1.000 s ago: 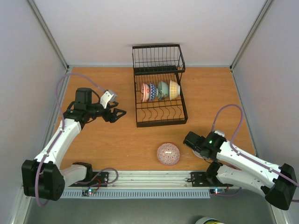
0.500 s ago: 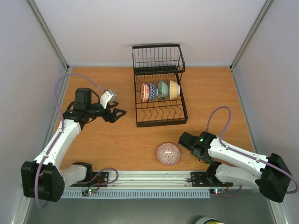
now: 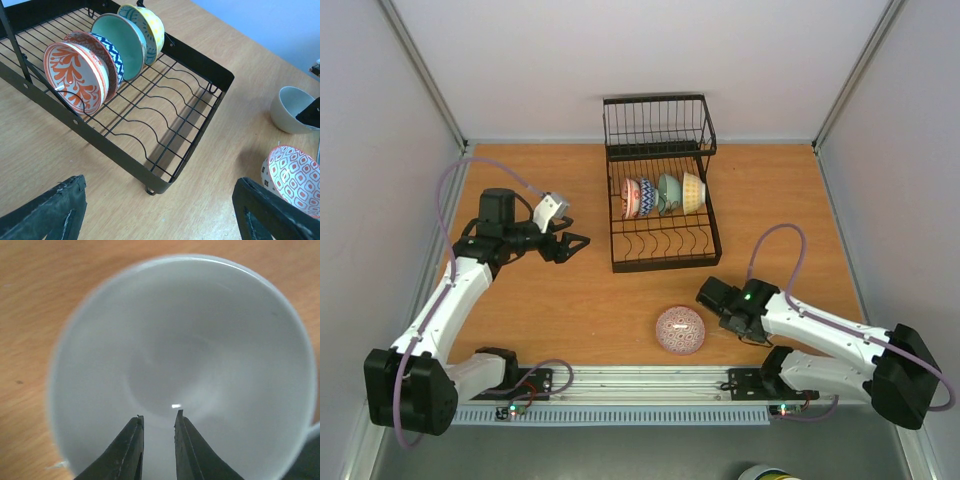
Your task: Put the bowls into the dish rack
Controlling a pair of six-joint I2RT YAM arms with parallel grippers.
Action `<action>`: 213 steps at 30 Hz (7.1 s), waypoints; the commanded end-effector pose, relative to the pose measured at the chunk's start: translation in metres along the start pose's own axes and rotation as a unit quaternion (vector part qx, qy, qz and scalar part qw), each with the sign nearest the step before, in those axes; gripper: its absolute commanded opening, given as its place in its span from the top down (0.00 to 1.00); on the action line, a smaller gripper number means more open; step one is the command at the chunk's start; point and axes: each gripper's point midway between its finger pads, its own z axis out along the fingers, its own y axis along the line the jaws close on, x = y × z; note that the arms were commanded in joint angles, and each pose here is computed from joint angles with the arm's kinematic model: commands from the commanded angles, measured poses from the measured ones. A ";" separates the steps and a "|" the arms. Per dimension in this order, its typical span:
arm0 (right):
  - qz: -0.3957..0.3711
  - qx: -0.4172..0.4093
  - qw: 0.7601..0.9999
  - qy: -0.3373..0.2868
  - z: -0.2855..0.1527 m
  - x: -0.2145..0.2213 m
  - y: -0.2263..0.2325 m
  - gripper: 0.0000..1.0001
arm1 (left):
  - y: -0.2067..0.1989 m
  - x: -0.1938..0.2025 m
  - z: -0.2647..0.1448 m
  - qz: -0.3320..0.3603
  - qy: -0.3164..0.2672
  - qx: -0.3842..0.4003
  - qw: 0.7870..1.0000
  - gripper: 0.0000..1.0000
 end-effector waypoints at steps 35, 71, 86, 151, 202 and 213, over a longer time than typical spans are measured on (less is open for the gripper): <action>-0.105 -0.042 0.989 -0.091 -0.053 -0.035 0.040 0.72 | 0.001 -0.004 0.001 0.018 -0.012 -0.002 1.000 0.20; -0.118 -0.024 0.987 -0.104 -0.056 -0.041 0.038 0.99 | 0.000 -0.004 0.000 0.018 -0.012 0.000 1.000 0.20; -0.255 -0.399 0.857 -0.204 -0.203 -0.067 0.190 0.99 | -0.005 -0.003 0.001 0.009 -0.006 0.017 1.000 0.15; -0.448 -0.259 0.636 -0.573 -0.246 0.031 0.343 0.99 | -0.055 0.022 0.005 -0.102 0.136 0.223 0.960 0.10; -0.210 -0.281 0.802 -0.483 -0.220 -0.061 0.130 0.01 | 0.010 -0.035 0.087 0.176 0.134 -0.247 0.944 0.99; -0.164 -0.249 0.837 -0.459 -0.201 -0.072 0.095 0.01 | -0.011 -0.050 0.124 0.233 0.137 -0.246 0.931 1.00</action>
